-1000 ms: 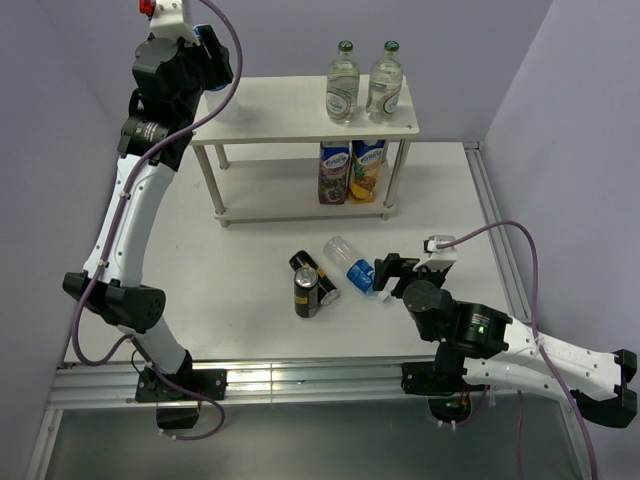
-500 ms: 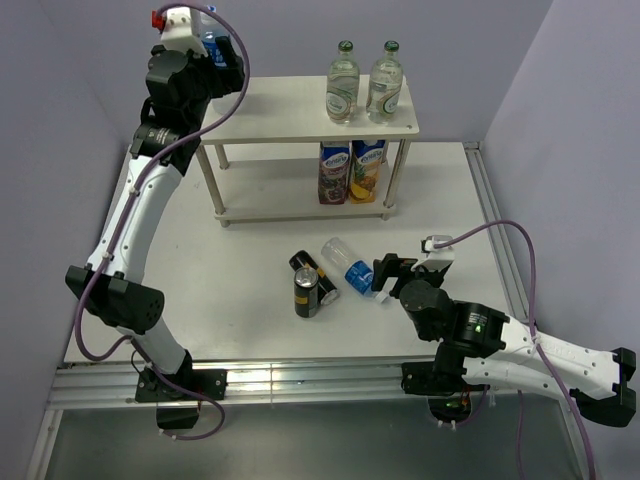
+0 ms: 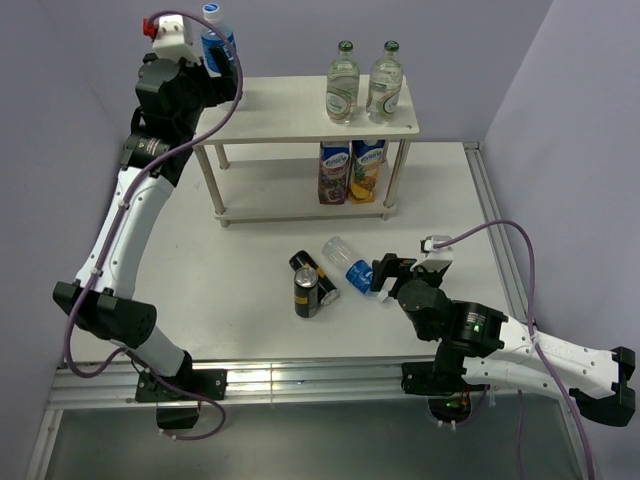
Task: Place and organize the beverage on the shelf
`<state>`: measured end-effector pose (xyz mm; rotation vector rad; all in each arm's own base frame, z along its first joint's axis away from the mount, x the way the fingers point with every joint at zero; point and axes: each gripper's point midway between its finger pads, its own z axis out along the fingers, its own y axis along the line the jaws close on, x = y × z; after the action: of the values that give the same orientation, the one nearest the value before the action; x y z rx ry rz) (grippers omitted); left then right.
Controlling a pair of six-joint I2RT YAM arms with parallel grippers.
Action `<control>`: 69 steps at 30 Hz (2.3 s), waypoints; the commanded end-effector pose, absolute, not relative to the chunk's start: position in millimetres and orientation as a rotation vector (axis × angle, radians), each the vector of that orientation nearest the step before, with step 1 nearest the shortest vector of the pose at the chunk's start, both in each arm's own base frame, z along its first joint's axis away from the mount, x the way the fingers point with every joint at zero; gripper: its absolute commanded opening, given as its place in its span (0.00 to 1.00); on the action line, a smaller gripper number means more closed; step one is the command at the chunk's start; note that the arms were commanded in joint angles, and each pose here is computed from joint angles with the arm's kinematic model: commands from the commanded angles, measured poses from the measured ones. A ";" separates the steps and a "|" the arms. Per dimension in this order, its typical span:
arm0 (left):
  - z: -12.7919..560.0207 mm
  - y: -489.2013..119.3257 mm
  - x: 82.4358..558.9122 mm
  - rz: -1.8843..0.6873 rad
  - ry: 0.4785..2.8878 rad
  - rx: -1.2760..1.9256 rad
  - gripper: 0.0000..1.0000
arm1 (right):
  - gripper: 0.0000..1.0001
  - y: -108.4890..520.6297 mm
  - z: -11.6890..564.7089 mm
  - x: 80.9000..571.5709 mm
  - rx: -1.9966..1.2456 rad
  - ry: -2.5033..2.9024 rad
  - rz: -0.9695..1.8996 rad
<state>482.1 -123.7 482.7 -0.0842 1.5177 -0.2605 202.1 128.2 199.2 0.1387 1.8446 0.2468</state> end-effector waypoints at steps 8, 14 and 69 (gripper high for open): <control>493.0 -184.0 367.5 -0.439 1.510 0.357 0.99 | 1.00 129.2 204.7 203.5 0.183 1.821 0.277; 423.4 -301.9 269.2 -0.603 1.575 0.950 0.97 | 1.00 127.9 218.1 202.6 0.197 1.808 0.303; -2.8 -446.7 240.9 -0.118 1.969 1.769 0.82 | 1.00 40.5 296.6 183.9 0.426 1.645 0.309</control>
<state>264.3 -475.5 48.6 1.6227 1.8286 -0.1552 180.8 27.2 289.7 0.4100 1.6547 0.2452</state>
